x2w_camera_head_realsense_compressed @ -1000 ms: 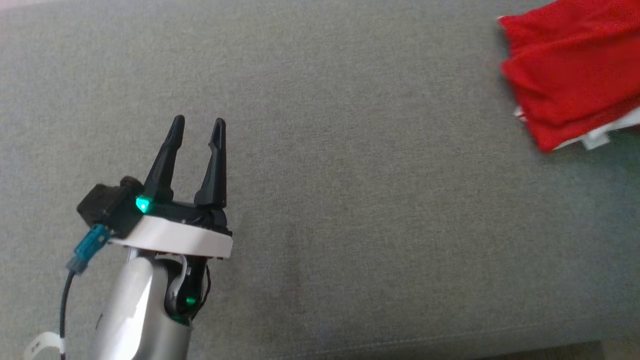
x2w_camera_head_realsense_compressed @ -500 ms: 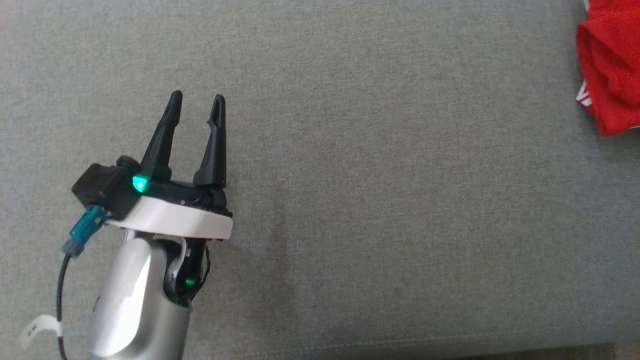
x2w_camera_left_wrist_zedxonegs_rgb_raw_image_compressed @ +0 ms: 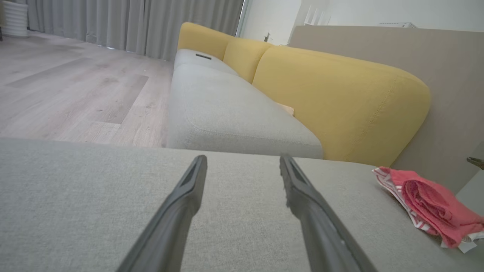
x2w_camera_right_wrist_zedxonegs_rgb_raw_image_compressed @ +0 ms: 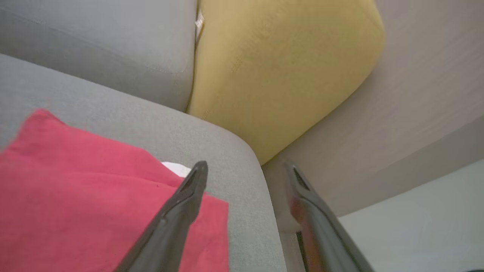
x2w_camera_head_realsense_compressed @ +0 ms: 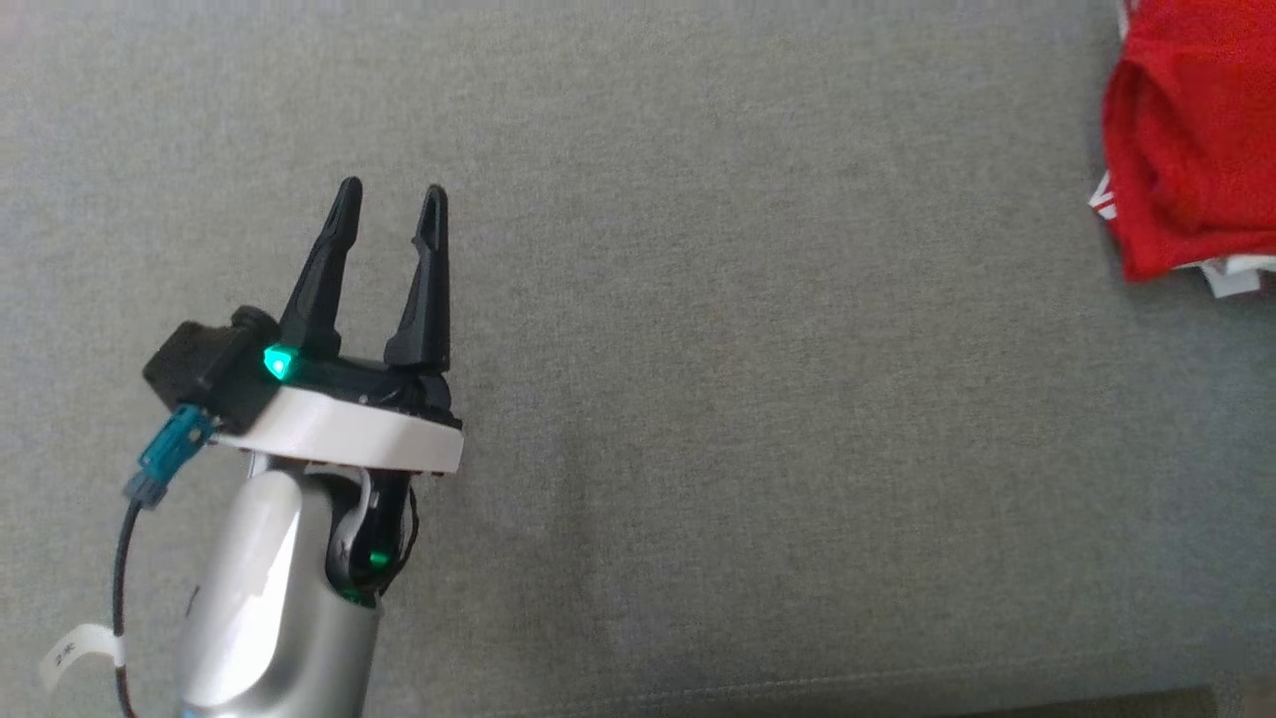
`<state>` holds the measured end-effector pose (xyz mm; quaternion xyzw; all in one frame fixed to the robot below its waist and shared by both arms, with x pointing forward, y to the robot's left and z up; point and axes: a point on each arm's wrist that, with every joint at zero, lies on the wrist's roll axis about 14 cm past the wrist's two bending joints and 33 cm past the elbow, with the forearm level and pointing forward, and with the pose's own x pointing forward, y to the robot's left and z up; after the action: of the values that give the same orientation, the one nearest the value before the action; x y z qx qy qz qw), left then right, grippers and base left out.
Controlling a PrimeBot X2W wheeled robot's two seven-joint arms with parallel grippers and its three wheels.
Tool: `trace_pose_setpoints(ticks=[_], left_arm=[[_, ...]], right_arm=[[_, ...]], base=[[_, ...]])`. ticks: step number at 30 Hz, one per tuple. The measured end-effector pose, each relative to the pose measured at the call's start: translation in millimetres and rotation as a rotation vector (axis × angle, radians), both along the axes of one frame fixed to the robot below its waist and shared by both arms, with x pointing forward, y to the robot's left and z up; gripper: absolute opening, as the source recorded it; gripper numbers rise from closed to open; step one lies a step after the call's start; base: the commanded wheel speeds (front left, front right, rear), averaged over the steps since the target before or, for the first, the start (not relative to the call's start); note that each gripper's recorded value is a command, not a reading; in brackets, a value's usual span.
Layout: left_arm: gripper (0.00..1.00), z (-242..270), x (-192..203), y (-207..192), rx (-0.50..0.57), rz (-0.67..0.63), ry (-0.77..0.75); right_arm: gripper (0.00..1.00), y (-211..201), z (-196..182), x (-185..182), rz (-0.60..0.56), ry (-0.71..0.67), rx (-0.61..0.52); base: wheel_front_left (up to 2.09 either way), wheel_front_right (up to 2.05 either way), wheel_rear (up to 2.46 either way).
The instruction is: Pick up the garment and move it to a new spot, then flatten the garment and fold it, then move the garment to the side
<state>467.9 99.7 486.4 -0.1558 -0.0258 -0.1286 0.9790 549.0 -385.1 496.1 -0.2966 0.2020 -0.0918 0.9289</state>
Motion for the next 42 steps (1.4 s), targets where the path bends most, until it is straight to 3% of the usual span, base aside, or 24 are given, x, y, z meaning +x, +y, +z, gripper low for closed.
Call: trace_pose_setpoints(ticks=[4,12,16,21,26,34,42], left_arm=[[1.00,17,-4,-1,-0.005,-0.001,-0.038],[1.00,42,-24,13,-0.017,0.042,-0.088],[1.00,62,-37,22,-0.019,0.067,-0.137],[1.00,62,-56,26,-0.016,0.077,-0.131],[1.00,59,-73,31,-0.013,0.102,-0.120],[1.00,46,-98,34,-0.004,0.121,-0.076],[1.00,48,-105,31,0.015,0.120,-0.085]], right_arm=[[1.00,28,12,-4,0.061,-0.071,0.039],[1.00,115,64,-11,0.226,-0.334,0.247],[1.00,158,57,-44,0.281,-0.400,0.405],[1.00,188,47,-79,0.313,-0.443,0.514],[1.00,203,39,-106,0.298,-0.483,0.618],[1.00,202,11,-150,0.243,-0.461,0.690],[1.00,215,6,-161,0.261,-0.449,0.738]], base=[[0.00,0.00,0.00],[0.00,0.00,0.00],[0.00,0.00,0.00],[0.00,0.00,0.00],[0.00,0.00,0.00],[0.00,0.00,0.00],[0.00,0.00,0.00]])
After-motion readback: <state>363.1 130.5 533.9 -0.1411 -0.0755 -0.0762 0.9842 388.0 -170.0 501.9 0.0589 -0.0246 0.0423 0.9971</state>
